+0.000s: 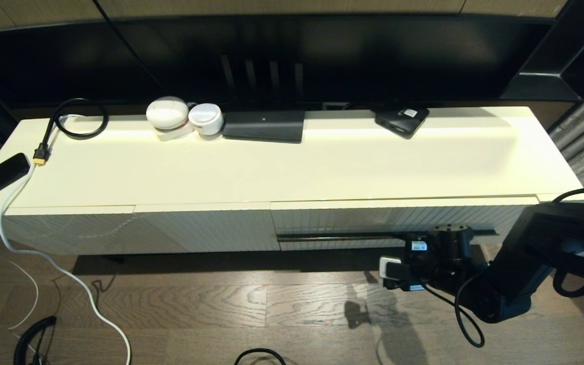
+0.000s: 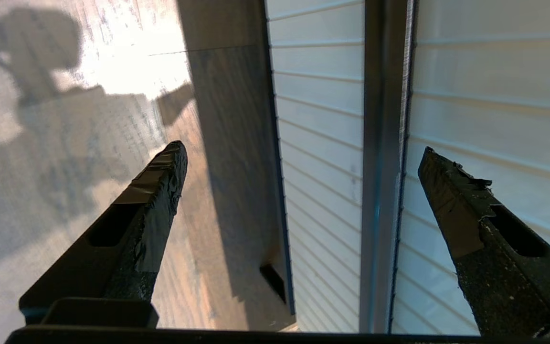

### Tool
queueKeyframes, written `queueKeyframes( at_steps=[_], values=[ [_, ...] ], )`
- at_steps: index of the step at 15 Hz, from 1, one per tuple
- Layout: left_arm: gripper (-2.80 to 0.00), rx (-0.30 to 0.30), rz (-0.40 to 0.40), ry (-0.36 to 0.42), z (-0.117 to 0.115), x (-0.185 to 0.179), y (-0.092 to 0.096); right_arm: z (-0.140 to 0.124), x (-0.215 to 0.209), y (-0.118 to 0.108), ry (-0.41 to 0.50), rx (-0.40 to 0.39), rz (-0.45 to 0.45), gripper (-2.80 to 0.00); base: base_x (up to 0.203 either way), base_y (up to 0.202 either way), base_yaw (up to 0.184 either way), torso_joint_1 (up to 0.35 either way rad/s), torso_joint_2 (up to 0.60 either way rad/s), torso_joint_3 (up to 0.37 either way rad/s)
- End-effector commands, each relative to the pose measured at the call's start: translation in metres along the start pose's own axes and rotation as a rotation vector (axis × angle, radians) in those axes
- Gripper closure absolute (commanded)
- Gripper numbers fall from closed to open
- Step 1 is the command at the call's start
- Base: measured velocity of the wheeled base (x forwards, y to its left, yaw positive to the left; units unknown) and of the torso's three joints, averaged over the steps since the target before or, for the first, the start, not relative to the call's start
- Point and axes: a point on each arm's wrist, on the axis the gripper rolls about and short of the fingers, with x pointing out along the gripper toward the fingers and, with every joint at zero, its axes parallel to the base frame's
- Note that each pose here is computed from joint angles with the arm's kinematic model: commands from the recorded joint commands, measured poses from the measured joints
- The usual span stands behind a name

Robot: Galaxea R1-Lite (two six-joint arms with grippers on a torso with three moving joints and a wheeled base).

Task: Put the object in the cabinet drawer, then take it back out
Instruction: Open the drawer

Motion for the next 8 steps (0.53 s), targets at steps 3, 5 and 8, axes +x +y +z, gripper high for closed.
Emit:
queueKeyframes(
  at_steps=[3,5,8],
  values=[
    [0.00,-0.001,0.002,-0.001,0.000,0.000,0.000,-0.002,0.010,-0.001,-0.002,-0.007,-0.017,-2.80,0.000,0.000,0.000,0.000,0.00,0.000],
    [0.00,-0.001,0.002,-0.001,0.000,0.000,0.000,-0.004,0.015,0.000,0.000,-0.006,-0.018,-2.80,0.000,0.000,0.000,0.000,0.00,0.000],
    [0.00,-0.001,0.002,-0.001,0.000,0.000,0.000,-0.005,0.020,-0.001,-0.001,-0.006,-0.025,-2.80,0.000,0.000,0.000,0.000,0.00,0.000]
  ],
)
